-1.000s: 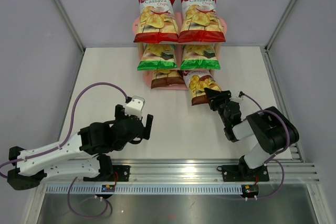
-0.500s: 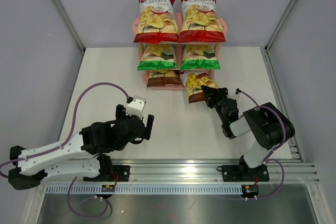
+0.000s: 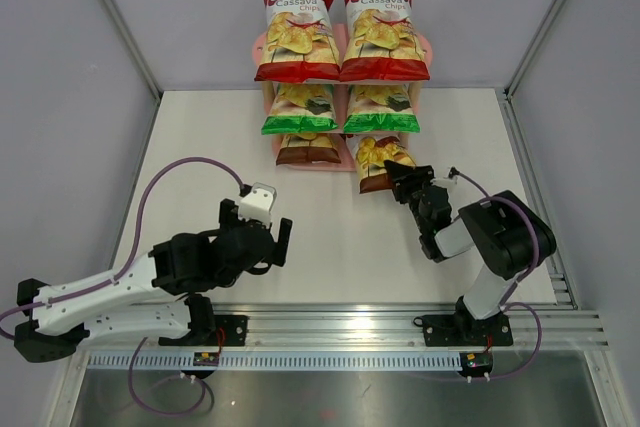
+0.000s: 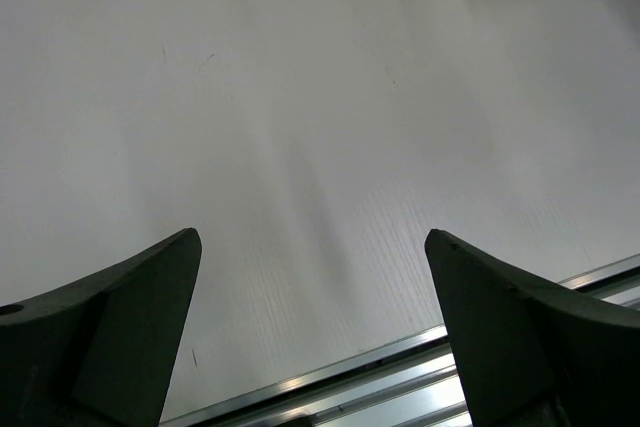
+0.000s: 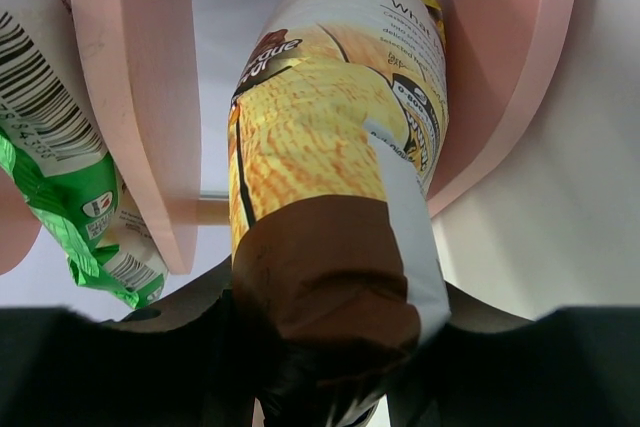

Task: Place and organize the chips bags onto the shelf

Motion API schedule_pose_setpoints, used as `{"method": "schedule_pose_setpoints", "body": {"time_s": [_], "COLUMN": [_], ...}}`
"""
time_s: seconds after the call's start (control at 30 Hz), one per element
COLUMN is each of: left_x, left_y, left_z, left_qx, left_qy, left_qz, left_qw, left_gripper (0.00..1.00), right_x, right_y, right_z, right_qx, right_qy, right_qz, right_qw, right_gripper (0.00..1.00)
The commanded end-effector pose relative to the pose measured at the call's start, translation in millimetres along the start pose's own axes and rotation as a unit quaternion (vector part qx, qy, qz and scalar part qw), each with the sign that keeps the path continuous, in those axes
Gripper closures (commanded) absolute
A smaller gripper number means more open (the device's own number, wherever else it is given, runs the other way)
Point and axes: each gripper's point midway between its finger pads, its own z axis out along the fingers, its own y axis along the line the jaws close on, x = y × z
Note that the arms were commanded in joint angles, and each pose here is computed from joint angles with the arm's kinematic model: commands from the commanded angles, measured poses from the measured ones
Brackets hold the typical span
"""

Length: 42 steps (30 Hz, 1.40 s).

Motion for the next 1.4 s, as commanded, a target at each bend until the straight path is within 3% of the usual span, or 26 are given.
{"method": "schedule_pose_setpoints", "body": {"time_s": [0.0,0.47,0.8,0.83,0.93,1.17,1.37], "left_x": [-6,-6,-6,-9,-13,-14,-13], "left_y": [0,-2,17,20,30,35,32], "left_z": [-3,-3,-19,-21,-28,-29,-28], "left_qx": [0.006,0.013,-0.001,-0.002,-0.01,-0.006,-0.001], "left_qy": [-0.011,-0.011,-0.007,-0.011,-0.024,-0.037,-0.036], "left_qz": [-0.006,-0.007,-0.02,-0.025,-0.026,-0.023,-0.02], "left_qw": [1.0,1.0,1.0,1.0,0.999,0.999,0.999], "left_gripper": [0.01,0.01,0.01,0.01,0.01,0.01,0.01], "right_x": [-26,-21,-5,-4,3,7,18], "right_y": [69,51,22,19,12,3,-27], "right_z": [6,35,54,56,60,51,40], "right_qx": [-0.127,-0.104,-0.067,-0.062,-0.059,-0.027,0.078], "right_qy": [-0.069,-0.098,-0.136,-0.135,-0.124,-0.121,-0.083], "right_qz": [0.006,0.029,0.037,0.035,0.041,0.047,0.063], "right_qw": [0.99,0.989,0.988,0.988,0.99,0.991,0.991], "right_gripper": [0.78,0.73,0.53,0.4,0.32,0.33,0.3]}}
